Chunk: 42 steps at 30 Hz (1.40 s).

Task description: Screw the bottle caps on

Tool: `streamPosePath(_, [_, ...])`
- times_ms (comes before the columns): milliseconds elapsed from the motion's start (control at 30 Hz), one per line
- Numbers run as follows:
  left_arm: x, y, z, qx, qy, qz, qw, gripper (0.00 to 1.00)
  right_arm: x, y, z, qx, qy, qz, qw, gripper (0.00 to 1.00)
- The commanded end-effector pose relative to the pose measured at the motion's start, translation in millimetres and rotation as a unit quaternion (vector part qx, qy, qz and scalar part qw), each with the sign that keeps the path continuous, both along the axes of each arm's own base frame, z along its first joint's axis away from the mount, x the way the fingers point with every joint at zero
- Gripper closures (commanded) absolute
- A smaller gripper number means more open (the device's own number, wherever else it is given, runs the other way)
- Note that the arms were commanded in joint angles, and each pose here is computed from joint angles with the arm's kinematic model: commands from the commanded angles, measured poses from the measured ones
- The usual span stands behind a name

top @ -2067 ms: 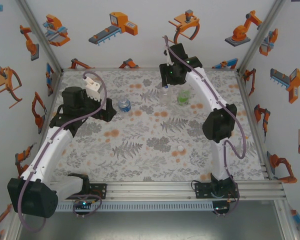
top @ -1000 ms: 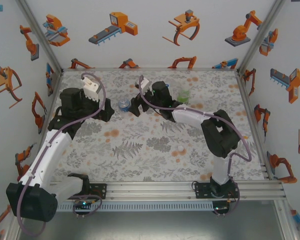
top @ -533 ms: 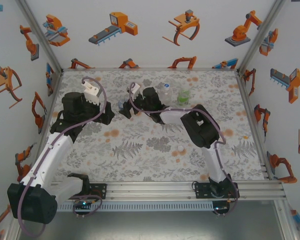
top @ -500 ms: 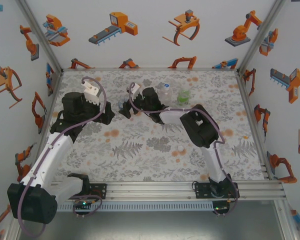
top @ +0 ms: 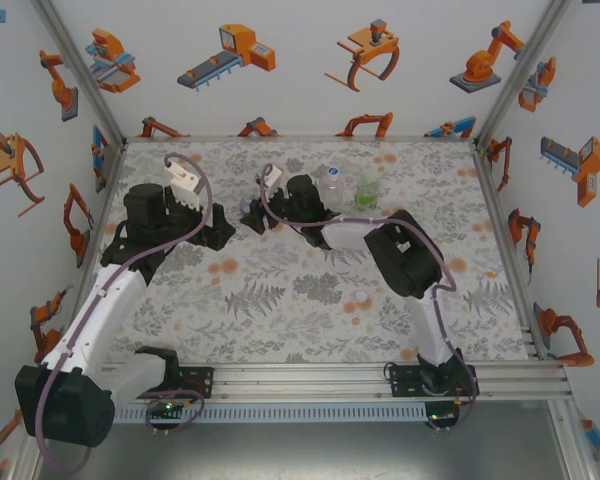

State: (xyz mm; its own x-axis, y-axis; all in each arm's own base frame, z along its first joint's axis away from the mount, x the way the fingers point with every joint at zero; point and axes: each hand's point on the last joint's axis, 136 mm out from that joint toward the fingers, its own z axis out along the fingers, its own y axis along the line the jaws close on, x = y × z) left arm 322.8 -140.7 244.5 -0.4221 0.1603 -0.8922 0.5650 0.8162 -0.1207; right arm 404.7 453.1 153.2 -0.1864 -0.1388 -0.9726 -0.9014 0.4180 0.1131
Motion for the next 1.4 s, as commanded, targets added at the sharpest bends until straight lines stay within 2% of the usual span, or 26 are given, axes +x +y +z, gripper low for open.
streamPosePath(0, [-3, -14, 19, -0.019, -0.029, -0.046, 0.998, 0.01, -15, -8, 66, 0.03, -0.048, 0.009, 0.998, 0.53])
streamPosePath(200, [-13, -33, 33, -0.049, -0.039, -0.112, 0.992, 0.0, -39, -30, 99, -0.003, 0.0, 0.009, 1.0, 0.6])
streamPosePath(367, [-31, -53, 56, -0.092, -0.07, -0.196, 0.974, 0.01, -65, -53, 125, -0.026, 0.025, 0.011, 0.999, 0.64])
streamPosePath(567, [-56, -79, 74, -0.142, -0.099, -0.309, 0.935, 0.02, -101, -81, 160, -0.02, 0.032, 0.035, 0.999, 0.63])
streamPosePath(633, [-64, -88, 79, -0.145, -0.121, -0.341, 0.921, 0.02, -119, -88, 175, -0.007, 0.021, 0.07, 0.997, 0.62])
streamPosePath(733, [-74, -107, 83, -0.14, -0.145, -0.379, 0.903, 0.02, -130, -100, 192, 0.013, 0.019, 0.079, 0.997, 0.64])
streamPosePath(933, [-75, -139, 97, -0.17, -0.146, -0.422, 0.878, 0.02, -148, -118, 225, 0.069, 0.004, 0.096, 0.993, 0.67])
streamPosePath(1100, [-78, -156, 112, -0.198, -0.158, -0.448, 0.858, 0.02, -166, -122, 241, 0.088, -0.004, 0.133, 0.987, 0.67])
streamPosePath(1233, [-91, -167, 114, -0.198, -0.139, -0.489, 0.838, 0.06, -173, -125, 252, 0.096, -0.019, 0.143, 0.985, 0.67])
streamPosePath(1367, [-99, -172, 115, -0.199, -0.136, -0.506, 0.828, 0.1, -174, -128, 258, 0.101, -0.03, 0.139, 0.985, 0.68])
